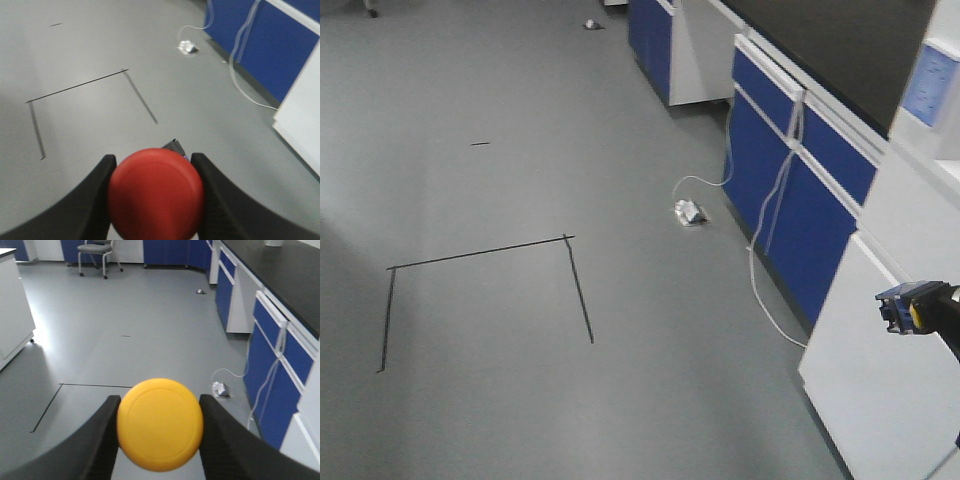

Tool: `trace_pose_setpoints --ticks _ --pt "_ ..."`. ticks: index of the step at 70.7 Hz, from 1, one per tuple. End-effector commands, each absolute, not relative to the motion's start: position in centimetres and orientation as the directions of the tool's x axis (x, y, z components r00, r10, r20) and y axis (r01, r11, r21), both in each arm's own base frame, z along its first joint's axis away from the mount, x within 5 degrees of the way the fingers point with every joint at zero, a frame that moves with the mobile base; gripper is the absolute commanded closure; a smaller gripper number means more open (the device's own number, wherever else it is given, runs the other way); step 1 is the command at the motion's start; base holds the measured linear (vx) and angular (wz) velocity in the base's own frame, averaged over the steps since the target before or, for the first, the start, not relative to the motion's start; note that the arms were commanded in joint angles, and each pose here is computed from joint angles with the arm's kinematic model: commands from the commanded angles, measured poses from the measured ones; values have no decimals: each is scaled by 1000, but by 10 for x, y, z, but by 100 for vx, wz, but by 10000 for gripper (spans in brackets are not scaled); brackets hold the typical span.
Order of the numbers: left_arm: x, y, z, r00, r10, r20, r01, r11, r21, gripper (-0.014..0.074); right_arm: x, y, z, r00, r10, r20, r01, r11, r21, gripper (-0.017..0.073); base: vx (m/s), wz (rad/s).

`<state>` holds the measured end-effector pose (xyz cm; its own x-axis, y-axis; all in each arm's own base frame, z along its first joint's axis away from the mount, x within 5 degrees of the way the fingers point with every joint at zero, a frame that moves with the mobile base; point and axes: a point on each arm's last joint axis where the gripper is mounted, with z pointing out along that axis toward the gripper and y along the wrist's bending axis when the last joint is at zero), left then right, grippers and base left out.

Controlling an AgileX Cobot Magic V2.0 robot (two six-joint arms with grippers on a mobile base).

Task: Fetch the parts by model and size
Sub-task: 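Drive the base to the bench with the red tray, holding both switches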

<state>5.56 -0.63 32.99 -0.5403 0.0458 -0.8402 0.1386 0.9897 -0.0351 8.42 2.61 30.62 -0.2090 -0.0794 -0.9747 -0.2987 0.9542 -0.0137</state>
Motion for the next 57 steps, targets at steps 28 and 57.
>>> trace_pose_setpoints --ticks 28,57 --pt "59 -7 342 -473 34 -880 148 988 -42 591 85 26 323 -99 -68 -993 -295 955 -36 566 19 44" --pt "59 -7 342 -473 34 -880 148 988 -42 591 85 26 323 -99 -68 -993 -295 955 -36 566 41 5"
